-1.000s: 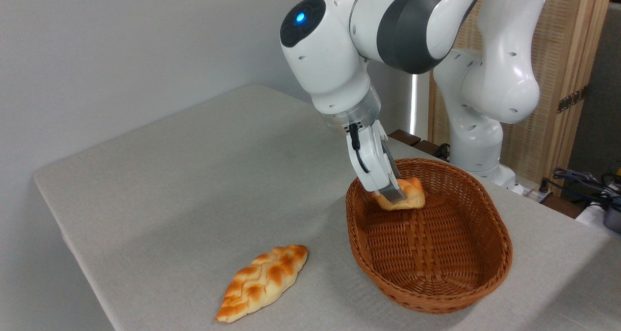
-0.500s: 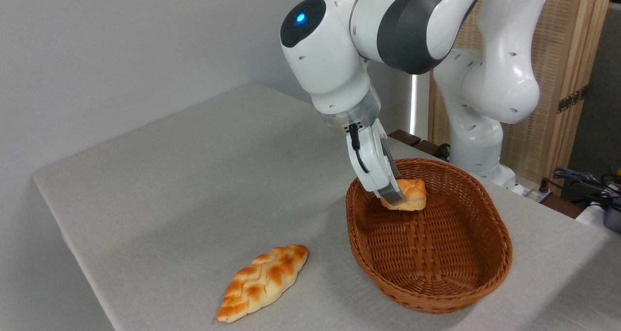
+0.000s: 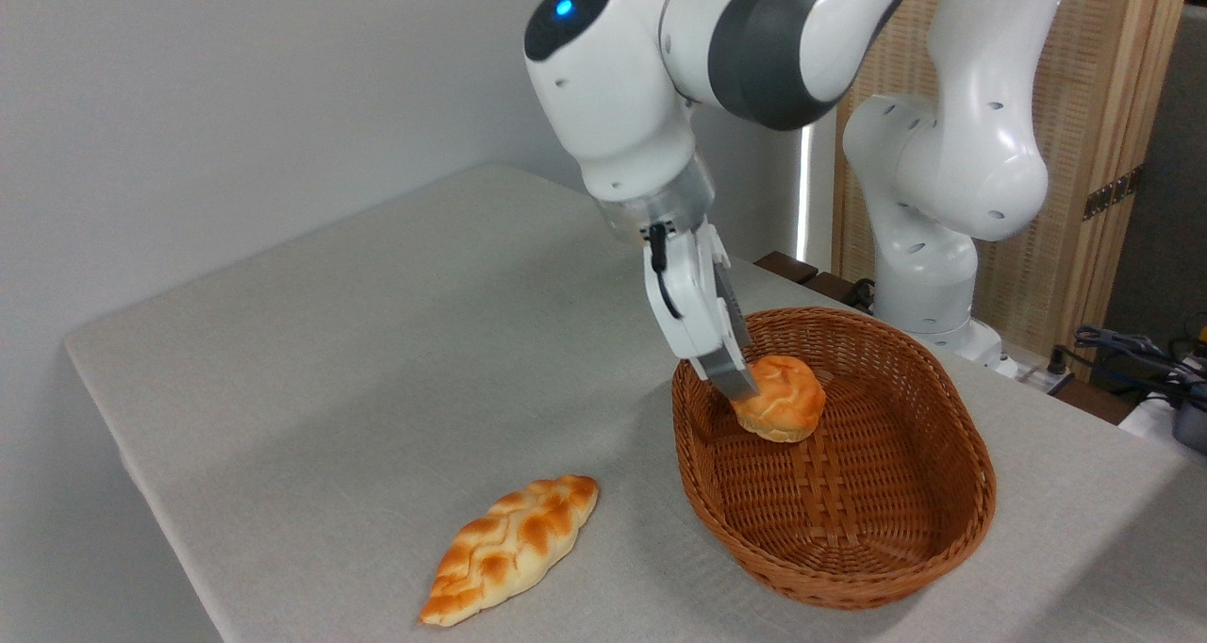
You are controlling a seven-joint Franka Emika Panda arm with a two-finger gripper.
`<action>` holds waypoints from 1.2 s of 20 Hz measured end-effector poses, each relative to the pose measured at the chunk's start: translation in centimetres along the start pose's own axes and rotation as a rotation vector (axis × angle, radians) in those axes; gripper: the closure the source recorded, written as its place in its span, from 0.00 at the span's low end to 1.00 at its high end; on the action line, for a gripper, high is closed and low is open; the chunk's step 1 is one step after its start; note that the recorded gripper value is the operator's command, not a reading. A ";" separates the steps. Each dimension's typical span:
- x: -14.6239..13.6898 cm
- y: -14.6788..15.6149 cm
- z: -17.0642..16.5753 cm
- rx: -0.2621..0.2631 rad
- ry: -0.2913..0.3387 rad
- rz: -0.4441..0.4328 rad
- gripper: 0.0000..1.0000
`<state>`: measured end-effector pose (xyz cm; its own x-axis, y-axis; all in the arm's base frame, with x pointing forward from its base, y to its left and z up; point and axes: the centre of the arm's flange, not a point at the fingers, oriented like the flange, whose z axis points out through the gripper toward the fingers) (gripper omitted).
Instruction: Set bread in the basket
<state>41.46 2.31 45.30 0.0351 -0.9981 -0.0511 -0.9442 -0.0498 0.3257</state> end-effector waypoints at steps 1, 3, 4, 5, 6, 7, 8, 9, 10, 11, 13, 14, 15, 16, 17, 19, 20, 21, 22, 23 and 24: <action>0.2 -0.1 -0.8 0.020 -0.001 -0.001 0.21; 0.3 -0.3 -2.5 0.064 -0.001 -0.003 0.05; 0.3 -0.4 -3.8 0.094 0.002 -0.011 0.00; 0.4 -0.6 -5.4 0.127 0.009 -0.037 0.00; 0.5 -0.8 -7.1 0.161 0.021 -0.079 0.00; 0.6 -1.1 -8.9 0.193 0.037 -0.128 0.00; 0.9 -1.5 -10.5 0.218 0.054 -0.172 0.00; 1.2 -2.0 -11.7 0.236 0.071 -0.215 0.00; 1.5 -2.5 -12.5 0.245 0.088 -0.251 0.00; 1.7 -3.0 -13.2 0.251 0.106 -0.283 0.00; 1.8 -3.8 -14.2 0.259 0.134 -0.331 0.00; 1.6 -4.1 -14.6 0.262 0.147 -0.359 0.00; 1.2 -4.3 -15.1 0.264 0.166 -0.398 0.00; 0.9 -4.6 -15.6 0.267 0.189 -0.435 0.00; 0.8 -4.8 -16.3 0.273 0.211 -0.475 0.00; 1.4 -5.5 -17.5 0.287 0.224 -0.544 0.00; 2.1 -5.9 -17.9 0.291 0.226 -0.580 0.00; 2.7 -6.3 -18.2 0.291 0.229 -0.617 0.00; 3.0 -6.7 -18.3 0.291 0.232 -0.650 0.00; 3.1 -7.0 -18.5 0.291 0.233 -0.669 0.00; 3.0 -7.3 -18.6 0.293 0.234 -0.681 0.00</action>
<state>54.51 -1.03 60.32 0.6762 -0.7342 0.0605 -0.7364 -0.6759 0.0295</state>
